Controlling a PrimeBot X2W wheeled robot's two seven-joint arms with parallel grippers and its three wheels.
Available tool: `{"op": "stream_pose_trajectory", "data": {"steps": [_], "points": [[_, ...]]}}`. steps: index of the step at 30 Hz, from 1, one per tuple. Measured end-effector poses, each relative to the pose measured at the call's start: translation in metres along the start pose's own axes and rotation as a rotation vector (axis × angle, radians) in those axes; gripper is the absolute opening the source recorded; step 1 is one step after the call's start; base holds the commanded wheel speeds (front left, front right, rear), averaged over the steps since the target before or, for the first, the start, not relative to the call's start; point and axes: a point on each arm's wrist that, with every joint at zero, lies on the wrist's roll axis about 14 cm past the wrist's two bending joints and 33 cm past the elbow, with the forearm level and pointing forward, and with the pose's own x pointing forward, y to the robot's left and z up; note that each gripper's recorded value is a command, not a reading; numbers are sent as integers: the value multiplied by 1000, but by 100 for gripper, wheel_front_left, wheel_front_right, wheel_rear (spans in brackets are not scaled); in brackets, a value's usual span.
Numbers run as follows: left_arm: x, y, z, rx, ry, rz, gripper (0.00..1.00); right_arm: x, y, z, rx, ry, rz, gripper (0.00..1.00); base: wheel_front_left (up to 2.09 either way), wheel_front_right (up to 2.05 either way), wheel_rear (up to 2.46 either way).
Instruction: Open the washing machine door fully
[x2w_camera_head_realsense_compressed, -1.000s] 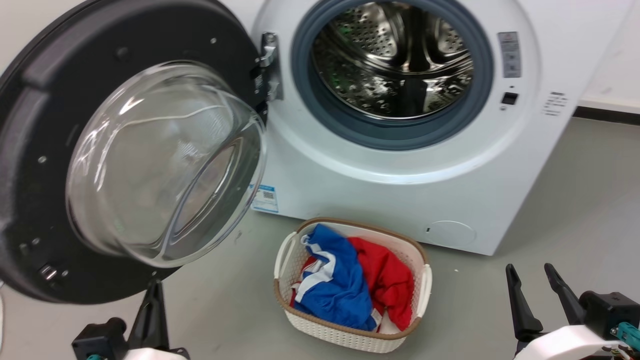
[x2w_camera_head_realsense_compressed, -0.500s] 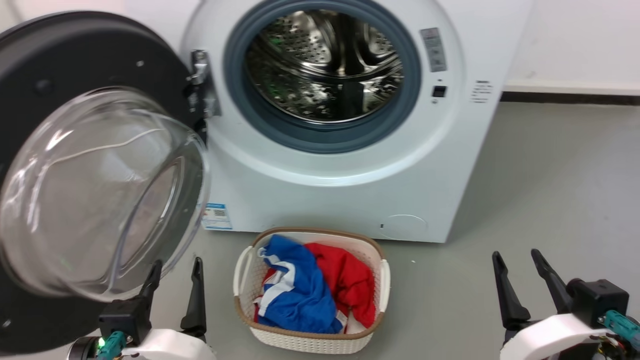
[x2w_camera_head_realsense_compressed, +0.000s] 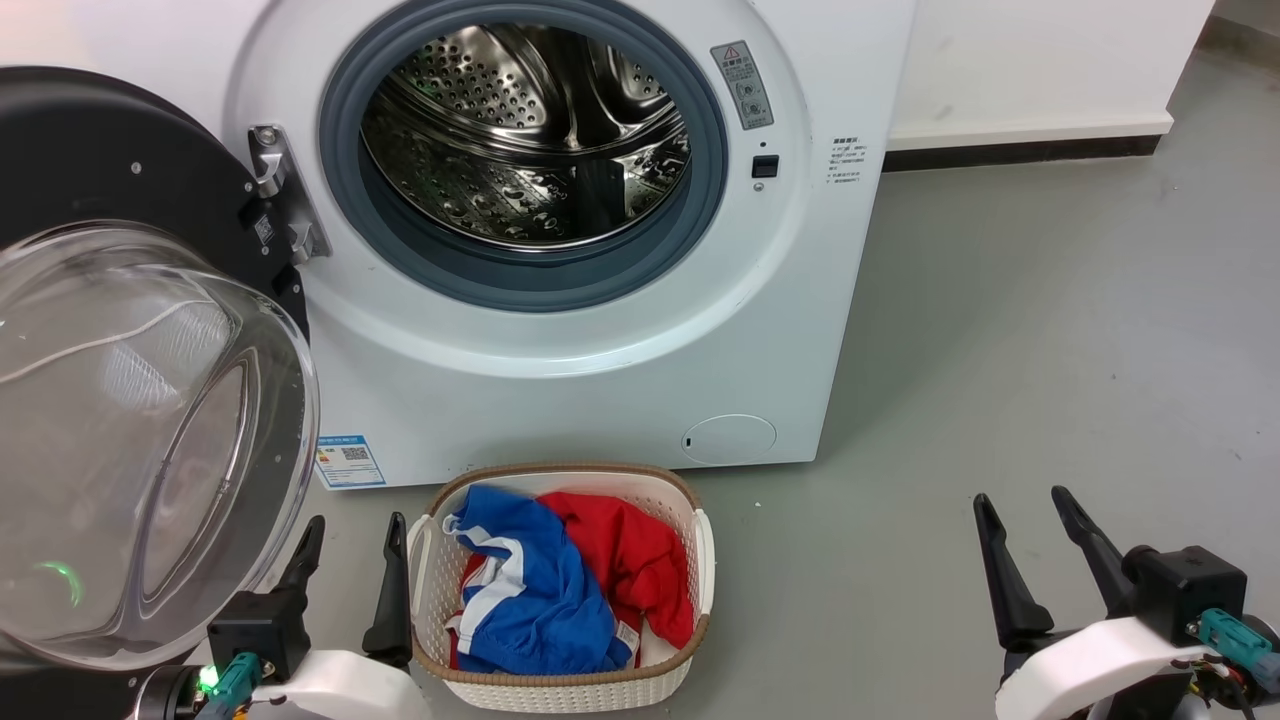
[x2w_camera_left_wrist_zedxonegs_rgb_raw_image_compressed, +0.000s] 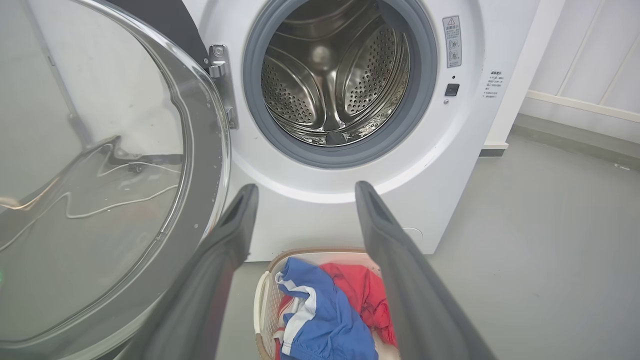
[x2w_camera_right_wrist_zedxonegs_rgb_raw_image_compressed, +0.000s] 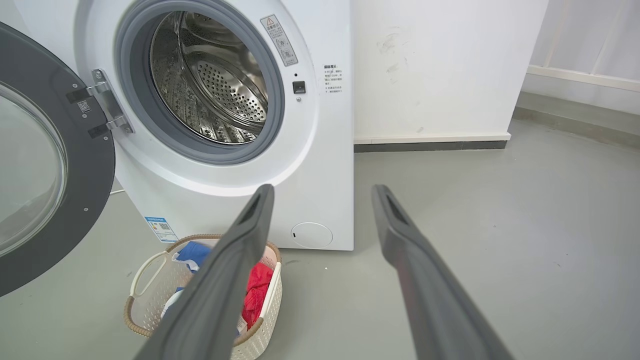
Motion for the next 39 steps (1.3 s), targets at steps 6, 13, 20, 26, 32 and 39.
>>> {"op": "stream_pose_trajectory", "data": {"steps": [6, 13, 20, 26, 32, 39], "points": [[0, 1, -3, 2, 9, 3, 100, -1, -3, 0, 0, 1, -8, 100, 0, 0, 0], [0, -1, -4, 5, 11, 0, 100, -1, -5, 0, -2, -1, -15, 100, 0, 0, 0], [0, -2, -3, 2, 10, -1, 100, -2, -4, 2, -4, -6, -15, 100, 0, 0, 0], [-12, -5, -29, -46, 96, 13, 0, -10, -6, -24, 40, 72, -26, 0, 0, 0, 0], [-10, 1, -33, -159, 129, 43, 0, -8, -8, -25, 161, 70, -37, 0, 0, 0, 0], [-8, 4, -37, -291, 159, 68, 0, -5, -11, -26, 290, 65, -48, 0, 0, 0, 0]]}}
